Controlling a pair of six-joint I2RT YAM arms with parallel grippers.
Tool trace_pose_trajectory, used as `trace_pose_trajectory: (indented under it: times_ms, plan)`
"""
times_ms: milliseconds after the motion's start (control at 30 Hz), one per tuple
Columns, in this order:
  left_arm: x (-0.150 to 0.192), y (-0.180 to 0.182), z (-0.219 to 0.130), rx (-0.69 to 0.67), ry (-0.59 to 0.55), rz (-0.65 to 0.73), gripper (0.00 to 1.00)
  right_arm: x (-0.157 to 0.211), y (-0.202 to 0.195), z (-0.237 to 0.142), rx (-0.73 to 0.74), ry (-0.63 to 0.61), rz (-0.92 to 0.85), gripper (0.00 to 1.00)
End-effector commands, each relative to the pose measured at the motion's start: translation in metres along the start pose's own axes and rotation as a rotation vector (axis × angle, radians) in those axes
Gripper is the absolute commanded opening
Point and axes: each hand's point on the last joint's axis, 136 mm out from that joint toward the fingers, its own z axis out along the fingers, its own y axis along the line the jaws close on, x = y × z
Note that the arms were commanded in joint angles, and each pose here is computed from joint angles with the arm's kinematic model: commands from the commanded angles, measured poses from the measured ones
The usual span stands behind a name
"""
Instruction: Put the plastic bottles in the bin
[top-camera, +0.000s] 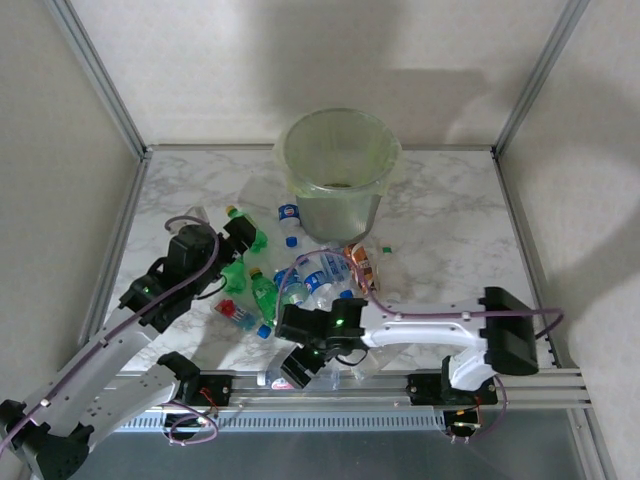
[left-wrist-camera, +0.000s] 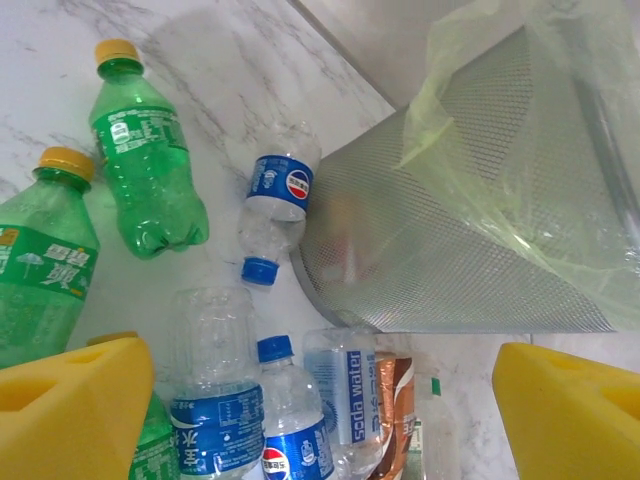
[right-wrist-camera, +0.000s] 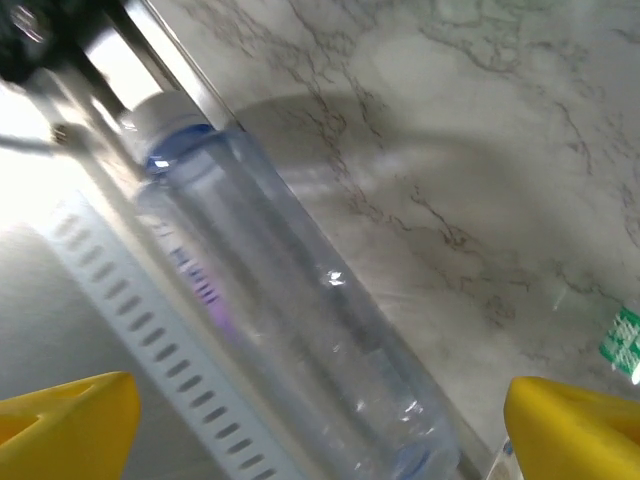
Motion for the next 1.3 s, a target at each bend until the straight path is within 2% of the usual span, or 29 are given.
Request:
trace_pose_trajectory:
  times_ms: [0, 233, 533, 733, 767, 900, 1067, 1267]
  plan:
    - [-0.001, 0.019, -0.003, -0.024, -0.041, -0.08, 0.88, -0.008, 0.0, 0.01, 0.073, -0.002, -0.124, 0.94]
    - [0.013, 0.052, -0.005, -0.041, -0.029, -0.184, 0.89, 0.006, 0.016, 0.056, 0.175, 0.104, -0.257, 0.92]
    - [0.011, 0.075, -0.002, -0.083, -0.027, -0.211, 0.87, 0.011, 0.019, 0.087, 0.16, 0.161, -0.316, 0.89]
    - [0.013, 0.089, 0.0, -0.108, -0.024, -0.229, 0.86, 0.004, 0.011, 0.087, 0.154, 0.131, -0.307, 0.59]
    - [0.014, 0.09, 0.001, -0.113, -0.024, -0.229, 0.85, 0.002, 0.011, 0.085, 0.156, 0.121, -0.308, 0.57]
    - [0.013, 0.092, 0.003, -0.127, -0.026, -0.226, 0.85, -0.007, 0.01, 0.072, 0.177, 0.07, -0.308, 0.52]
    - [0.01, 0.095, 0.0, -0.161, -0.033, -0.22, 0.85, -0.034, 0.002, 0.034, 0.231, -0.059, -0.277, 0.5]
    - [0.006, 0.106, -0.015, -0.235, -0.051, -0.215, 0.86, -0.1, -0.033, -0.061, 0.3, -0.343, -0.143, 0.49]
